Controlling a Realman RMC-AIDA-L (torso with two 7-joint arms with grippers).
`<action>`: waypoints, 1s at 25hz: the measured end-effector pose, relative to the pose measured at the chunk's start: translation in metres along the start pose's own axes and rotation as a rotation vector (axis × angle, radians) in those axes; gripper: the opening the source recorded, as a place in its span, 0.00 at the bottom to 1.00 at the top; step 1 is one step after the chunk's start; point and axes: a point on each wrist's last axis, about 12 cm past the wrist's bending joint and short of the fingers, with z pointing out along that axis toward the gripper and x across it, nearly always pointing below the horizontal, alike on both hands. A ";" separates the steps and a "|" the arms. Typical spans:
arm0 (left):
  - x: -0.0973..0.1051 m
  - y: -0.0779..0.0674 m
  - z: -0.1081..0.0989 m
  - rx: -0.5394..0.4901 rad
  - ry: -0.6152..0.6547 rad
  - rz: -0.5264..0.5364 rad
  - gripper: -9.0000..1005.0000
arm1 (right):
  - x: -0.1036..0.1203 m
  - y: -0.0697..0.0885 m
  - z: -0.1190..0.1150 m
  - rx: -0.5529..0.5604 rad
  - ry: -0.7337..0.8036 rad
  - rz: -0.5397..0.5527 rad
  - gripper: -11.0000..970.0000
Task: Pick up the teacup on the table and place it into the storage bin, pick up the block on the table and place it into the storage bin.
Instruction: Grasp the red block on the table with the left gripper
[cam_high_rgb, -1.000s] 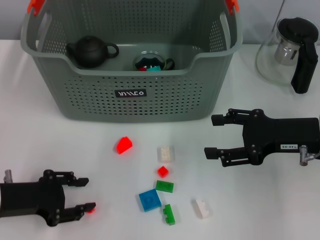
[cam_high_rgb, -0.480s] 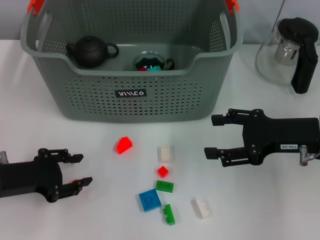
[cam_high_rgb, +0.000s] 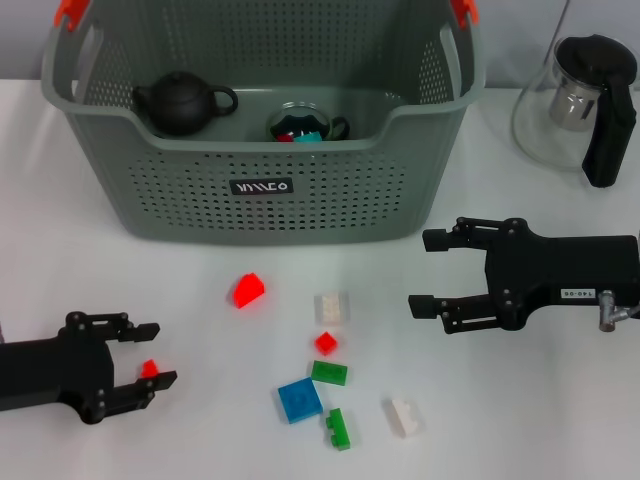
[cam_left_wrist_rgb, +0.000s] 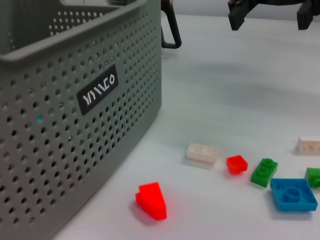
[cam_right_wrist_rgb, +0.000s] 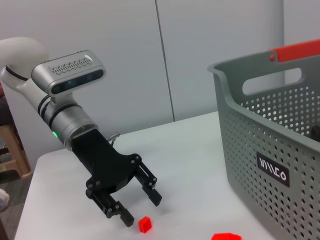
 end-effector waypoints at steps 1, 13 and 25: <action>0.001 -0.001 0.000 -0.002 0.004 -0.004 0.58 | 0.000 0.000 0.000 0.000 0.000 0.000 0.94; 0.008 -0.002 0.002 -0.011 0.040 -0.020 0.52 | 0.000 0.000 0.000 0.000 0.000 0.001 0.94; 0.010 -0.002 0.005 -0.009 0.045 -0.030 0.50 | 0.001 0.000 0.000 0.001 0.000 0.002 0.94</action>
